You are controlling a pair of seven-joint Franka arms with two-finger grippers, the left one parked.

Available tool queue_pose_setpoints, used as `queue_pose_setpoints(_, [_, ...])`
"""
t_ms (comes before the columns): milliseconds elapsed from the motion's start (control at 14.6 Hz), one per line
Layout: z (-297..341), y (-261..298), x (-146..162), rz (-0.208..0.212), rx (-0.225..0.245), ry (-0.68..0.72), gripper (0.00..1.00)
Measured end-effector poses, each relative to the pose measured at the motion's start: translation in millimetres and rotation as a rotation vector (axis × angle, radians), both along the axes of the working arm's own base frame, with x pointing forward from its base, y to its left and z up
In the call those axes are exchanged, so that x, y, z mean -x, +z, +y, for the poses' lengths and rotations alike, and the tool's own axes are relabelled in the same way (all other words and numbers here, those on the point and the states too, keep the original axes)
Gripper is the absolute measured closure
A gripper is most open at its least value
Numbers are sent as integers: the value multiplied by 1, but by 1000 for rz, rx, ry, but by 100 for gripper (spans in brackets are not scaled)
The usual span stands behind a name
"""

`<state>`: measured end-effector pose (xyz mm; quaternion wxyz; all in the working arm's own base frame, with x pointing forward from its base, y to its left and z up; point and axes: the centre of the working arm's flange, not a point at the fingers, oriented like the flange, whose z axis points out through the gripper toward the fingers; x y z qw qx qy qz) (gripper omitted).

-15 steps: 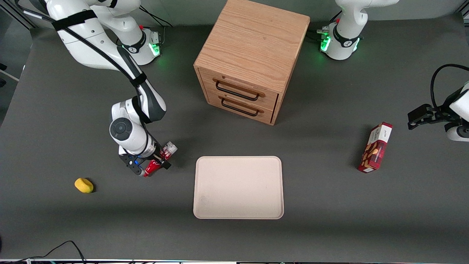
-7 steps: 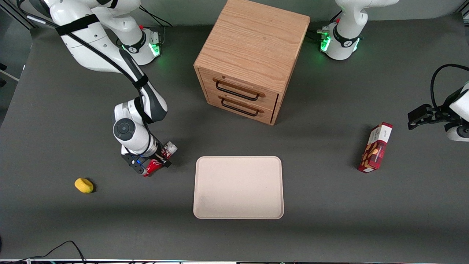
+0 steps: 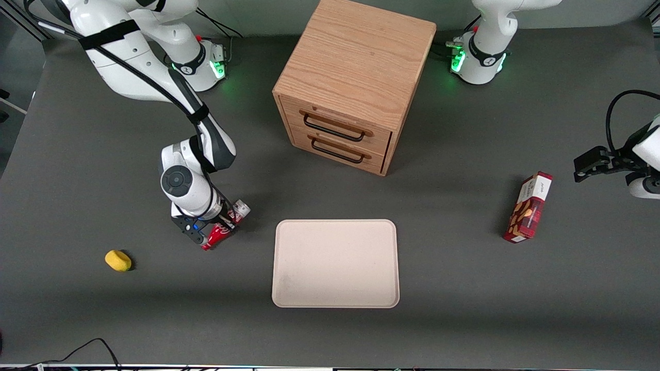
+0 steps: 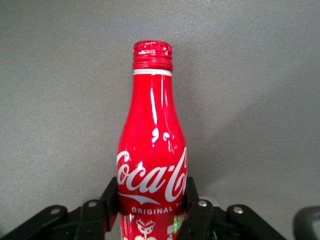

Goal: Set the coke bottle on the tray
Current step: 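Lift the bottle and tilt it upright with the right gripper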

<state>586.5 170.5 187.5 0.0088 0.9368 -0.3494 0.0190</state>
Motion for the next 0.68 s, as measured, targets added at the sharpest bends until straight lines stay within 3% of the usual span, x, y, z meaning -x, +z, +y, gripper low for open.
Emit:
queue_pose_setpoints(274, [-9,31,-4,19,21,-12,45])
queue_pose_setpoints(411, [-15,75,-11,21,33,-20,45])
queue_pose_setpoints(685, [-27,195,-26,87,53,-6,45])
